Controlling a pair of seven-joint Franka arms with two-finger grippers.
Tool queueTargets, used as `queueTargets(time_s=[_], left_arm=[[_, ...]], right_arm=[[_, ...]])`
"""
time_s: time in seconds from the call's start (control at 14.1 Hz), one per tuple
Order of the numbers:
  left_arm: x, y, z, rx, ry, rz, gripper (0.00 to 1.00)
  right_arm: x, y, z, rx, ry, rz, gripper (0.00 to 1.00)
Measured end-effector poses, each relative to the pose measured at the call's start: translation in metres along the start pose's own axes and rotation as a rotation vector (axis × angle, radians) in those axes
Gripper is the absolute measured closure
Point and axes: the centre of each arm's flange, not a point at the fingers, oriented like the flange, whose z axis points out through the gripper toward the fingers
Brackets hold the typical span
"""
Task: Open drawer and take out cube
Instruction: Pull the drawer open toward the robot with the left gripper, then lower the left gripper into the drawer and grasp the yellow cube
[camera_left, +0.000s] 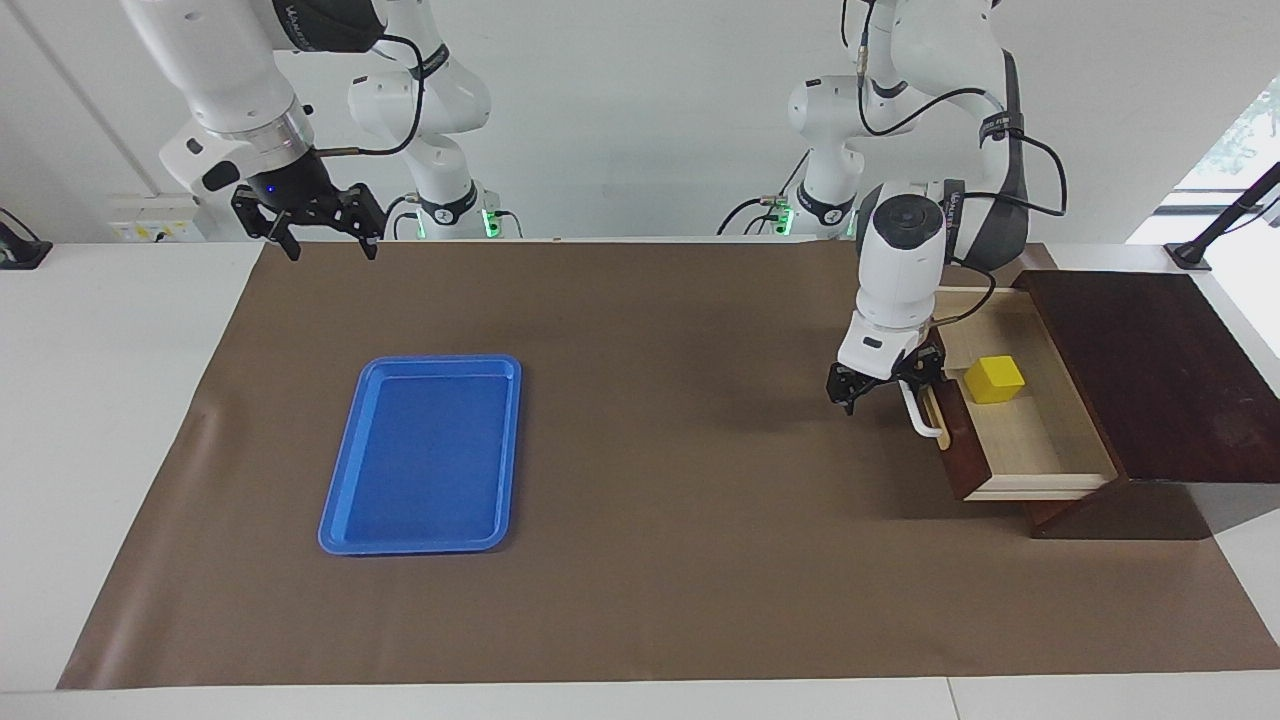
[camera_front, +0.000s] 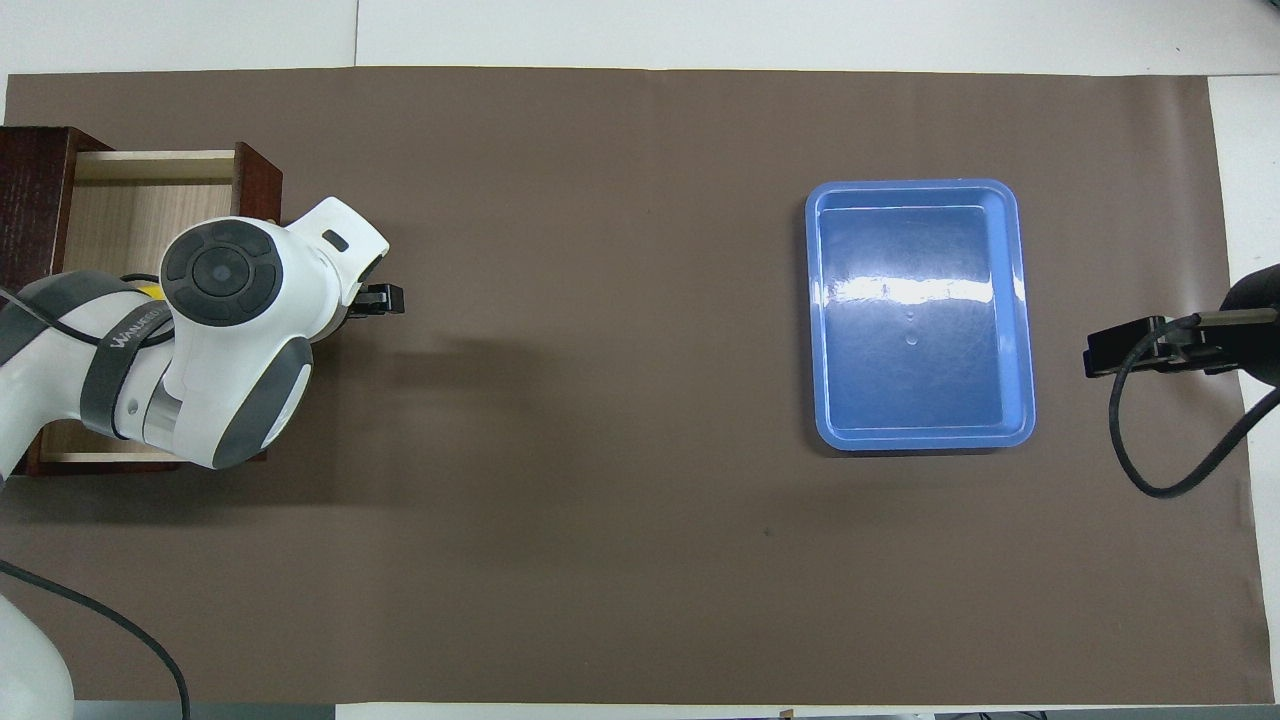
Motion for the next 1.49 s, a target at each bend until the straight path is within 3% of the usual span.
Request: queueTargets(time_s=[0.5, 0.78, 0.99, 1.49], left_arm=[[0.007, -0.003, -0.019, -0.016, -0.043, -0.052, 0.00], [0.022, -0.013, -0.075, -0.064, -0.090, -0.179, 0.00], [0.036, -0.046, -0.100, -0.054, -0.101, -0.406, 0.00], [0.061, -0.192, -0.071, -0.027, -0.111, -0.963, 0.00]], right_arm=[[0.000, 0.000, 0.000, 0.000, 0.000, 0.000, 0.00], [0.000, 0.000, 0.000, 0.000, 0.000, 0.000, 0.00], [0.000, 0.000, 0.000, 0.000, 0.000, 0.000, 0.00], [0.000, 0.000, 0.000, 0.000, 0.000, 0.000, 0.00]])
